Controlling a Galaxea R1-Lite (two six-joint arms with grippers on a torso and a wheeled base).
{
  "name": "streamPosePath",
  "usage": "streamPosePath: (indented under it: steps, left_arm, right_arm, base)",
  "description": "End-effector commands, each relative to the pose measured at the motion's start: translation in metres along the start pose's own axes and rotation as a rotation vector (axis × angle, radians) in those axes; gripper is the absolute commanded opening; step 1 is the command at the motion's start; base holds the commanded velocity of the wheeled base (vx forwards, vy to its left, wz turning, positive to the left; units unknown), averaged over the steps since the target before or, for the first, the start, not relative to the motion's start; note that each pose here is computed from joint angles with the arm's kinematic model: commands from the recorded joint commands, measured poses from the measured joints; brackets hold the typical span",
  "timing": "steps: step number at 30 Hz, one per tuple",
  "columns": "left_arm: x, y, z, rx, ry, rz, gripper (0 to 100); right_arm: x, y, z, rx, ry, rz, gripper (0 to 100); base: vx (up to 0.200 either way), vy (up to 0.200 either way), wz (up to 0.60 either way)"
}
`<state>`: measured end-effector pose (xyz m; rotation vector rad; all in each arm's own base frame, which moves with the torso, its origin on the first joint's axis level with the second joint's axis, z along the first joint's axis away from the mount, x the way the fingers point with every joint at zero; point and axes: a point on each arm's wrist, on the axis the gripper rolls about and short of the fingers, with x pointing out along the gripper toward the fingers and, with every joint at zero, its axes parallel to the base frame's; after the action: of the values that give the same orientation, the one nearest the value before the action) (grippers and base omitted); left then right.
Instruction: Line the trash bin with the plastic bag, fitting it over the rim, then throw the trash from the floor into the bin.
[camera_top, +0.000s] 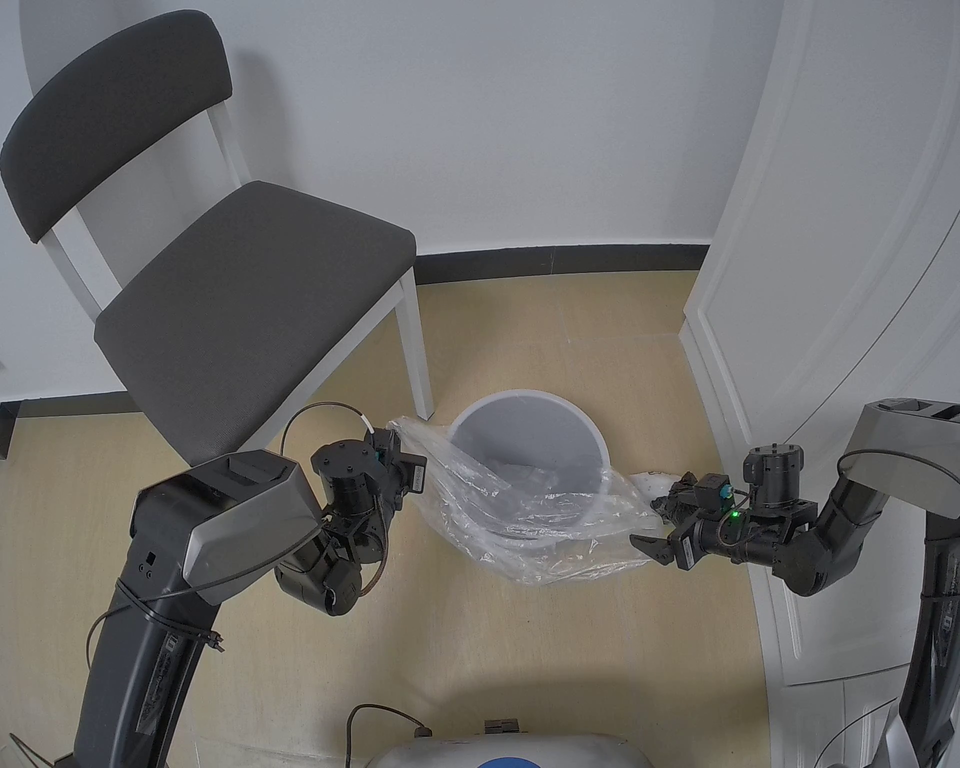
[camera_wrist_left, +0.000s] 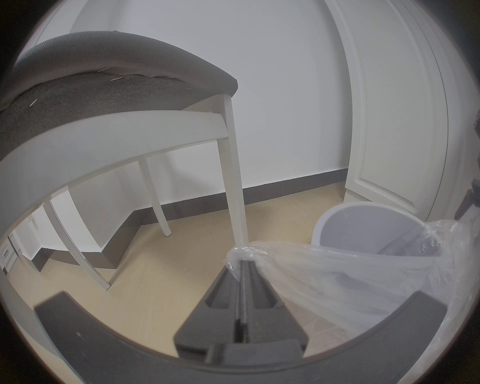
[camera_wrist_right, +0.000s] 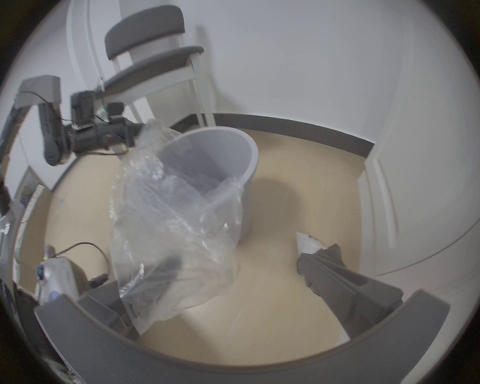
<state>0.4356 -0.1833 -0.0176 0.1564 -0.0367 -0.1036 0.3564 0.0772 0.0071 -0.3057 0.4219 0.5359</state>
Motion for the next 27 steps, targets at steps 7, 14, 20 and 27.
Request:
streamPosePath:
  steps: [7, 14, 20, 27]
  left_arm:
    - [0.002, 0.0, -0.002, 0.0, 0.001, 0.002, 0]
    - [0.001, 0.003, -0.009, 0.019, 0.031, 0.028, 0]
    - [0.001, 0.005, -0.011, 0.024, 0.041, 0.035, 0]
    - [0.001, 0.006, -0.011, 0.024, 0.042, 0.037, 0]
  right_arm:
    - [-0.024, -0.048, -0.023, 0.017, -0.069, 0.121, 100]
    - [-0.029, -0.063, -0.027, 0.032, -0.098, 0.133, 100]
    - [-0.031, -0.065, -0.026, 0.034, -0.111, 0.143, 100]
    - [-0.032, -0.066, -0.025, 0.036, -0.115, 0.141, 100]
  base:
    - [0.0, 0.0, 0.0]
    - [0.0, 0.0, 0.0]
    - [0.0, 0.0, 0.0]
    - [0.0, 0.0, 0.0]
